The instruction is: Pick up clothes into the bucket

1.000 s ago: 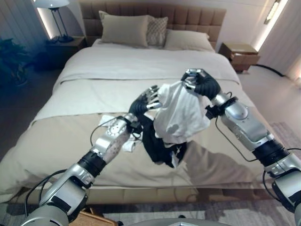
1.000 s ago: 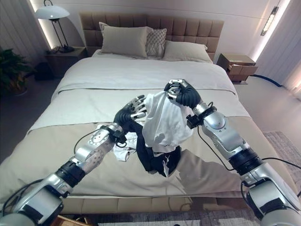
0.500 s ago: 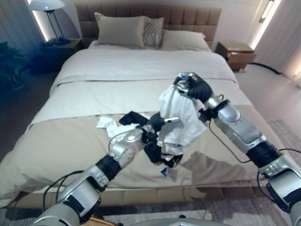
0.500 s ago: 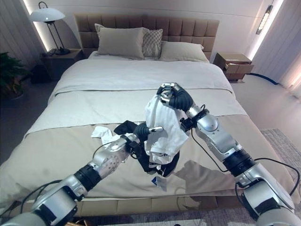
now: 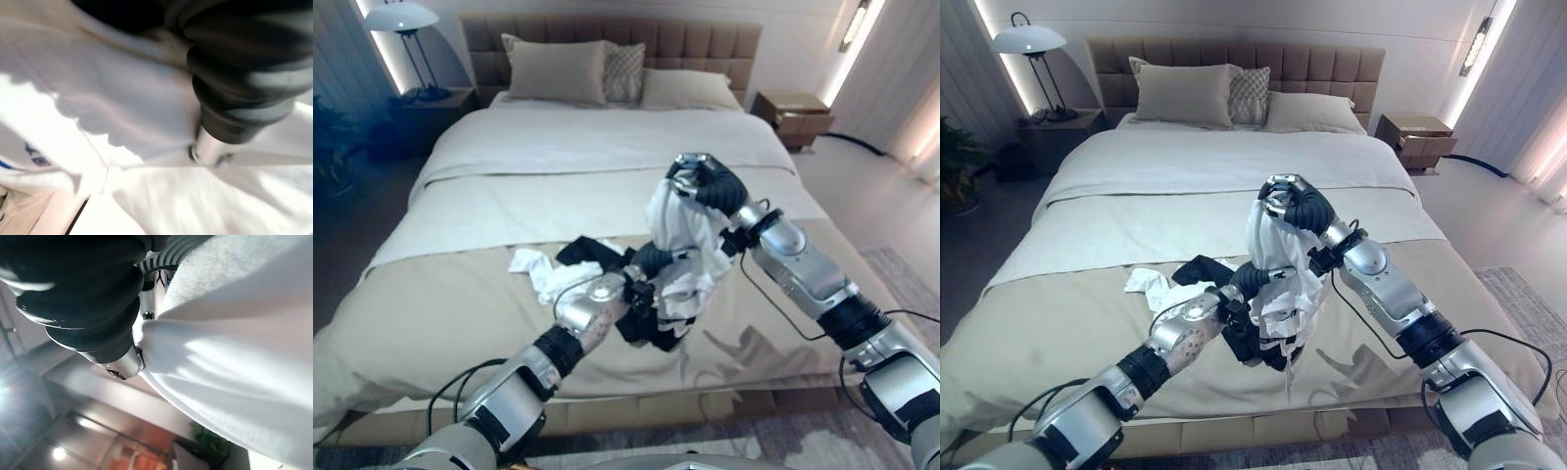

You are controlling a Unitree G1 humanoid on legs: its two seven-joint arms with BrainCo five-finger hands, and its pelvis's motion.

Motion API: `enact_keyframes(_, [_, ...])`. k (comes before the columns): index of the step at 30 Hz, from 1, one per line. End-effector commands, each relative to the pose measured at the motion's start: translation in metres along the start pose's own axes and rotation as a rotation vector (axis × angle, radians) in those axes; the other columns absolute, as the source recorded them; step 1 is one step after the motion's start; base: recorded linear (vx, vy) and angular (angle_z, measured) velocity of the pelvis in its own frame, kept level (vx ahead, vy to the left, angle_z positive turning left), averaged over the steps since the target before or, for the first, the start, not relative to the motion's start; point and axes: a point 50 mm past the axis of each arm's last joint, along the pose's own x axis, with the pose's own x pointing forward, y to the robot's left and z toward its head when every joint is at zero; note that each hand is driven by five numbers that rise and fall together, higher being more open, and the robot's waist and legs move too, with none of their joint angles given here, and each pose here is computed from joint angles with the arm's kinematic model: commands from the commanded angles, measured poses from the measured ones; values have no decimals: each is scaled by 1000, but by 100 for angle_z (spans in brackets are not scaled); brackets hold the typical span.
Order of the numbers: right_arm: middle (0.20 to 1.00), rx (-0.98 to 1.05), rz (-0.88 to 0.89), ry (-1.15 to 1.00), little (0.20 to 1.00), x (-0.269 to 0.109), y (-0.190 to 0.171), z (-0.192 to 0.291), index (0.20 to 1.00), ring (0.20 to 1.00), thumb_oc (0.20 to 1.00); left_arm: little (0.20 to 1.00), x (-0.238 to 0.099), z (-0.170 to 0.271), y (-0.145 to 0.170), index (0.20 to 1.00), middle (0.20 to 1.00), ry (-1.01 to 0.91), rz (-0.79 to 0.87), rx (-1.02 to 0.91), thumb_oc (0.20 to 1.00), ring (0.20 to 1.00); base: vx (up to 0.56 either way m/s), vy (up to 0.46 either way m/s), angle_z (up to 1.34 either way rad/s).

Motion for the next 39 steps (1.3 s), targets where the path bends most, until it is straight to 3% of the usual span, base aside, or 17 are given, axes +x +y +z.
enact_keyframes(1, [200,19,-53,-256,200,7,-14,50,200,200,200,200,9,16,14,200,200,-39,85,141,200,200,0,0,0])
enact_keyframes(7, [200,16,-116,-262,200,-5,-28,51,200,200,200,200,-9,8,36,200,200,-24,178,194,200,200,0,0,0])
enact_keyframes(14, [200,-4,-227,-263,200,-26,-50,49,200,200,200,200,-56,0,73,200,200,-43,342,222,200,200,1,-2,0])
enact_keyframes(15, [492,-7,-249,-260,492,-30,-52,47,492,492,492,200,-66,1,79,200,200,-56,367,220,200,200,4,-6,4])
enact_keyframes(16, [1000,-8,-278,-258,1000,-35,-56,45,1000,1000,1000,200,-78,6,86,200,200,-84,403,233,200,200,7,-8,7])
enact_keyframes(19, [1000,-20,-290,-244,1000,-40,-57,41,1000,1000,1000,200,-98,8,93,200,200,-111,446,234,200,200,7,-4,6])
enact_keyframes(20, [1000,-26,-328,-216,1000,-49,-64,34,1000,1000,1000,200,-127,12,106,200,200,-140,525,252,200,200,0,0,0])
enact_keyframes(27, [1000,-70,-455,-101,1000,-74,-76,4,1000,1000,1000,200,-196,1,129,200,200,-134,750,263,200,200,7,10,5])
enact_keyframes(32, [1000,-134,-604,-19,1000,-94,-83,-18,1000,1000,1000,200,-224,-12,134,200,200,-99,887,297,200,200,-2,18,11])
enact_keyframes(39, [1000,-161,-674,17,1000,-99,-83,-30,1000,1000,1000,200,-231,-12,138,200,200,-95,1003,377,200,200,-57,-4,13])
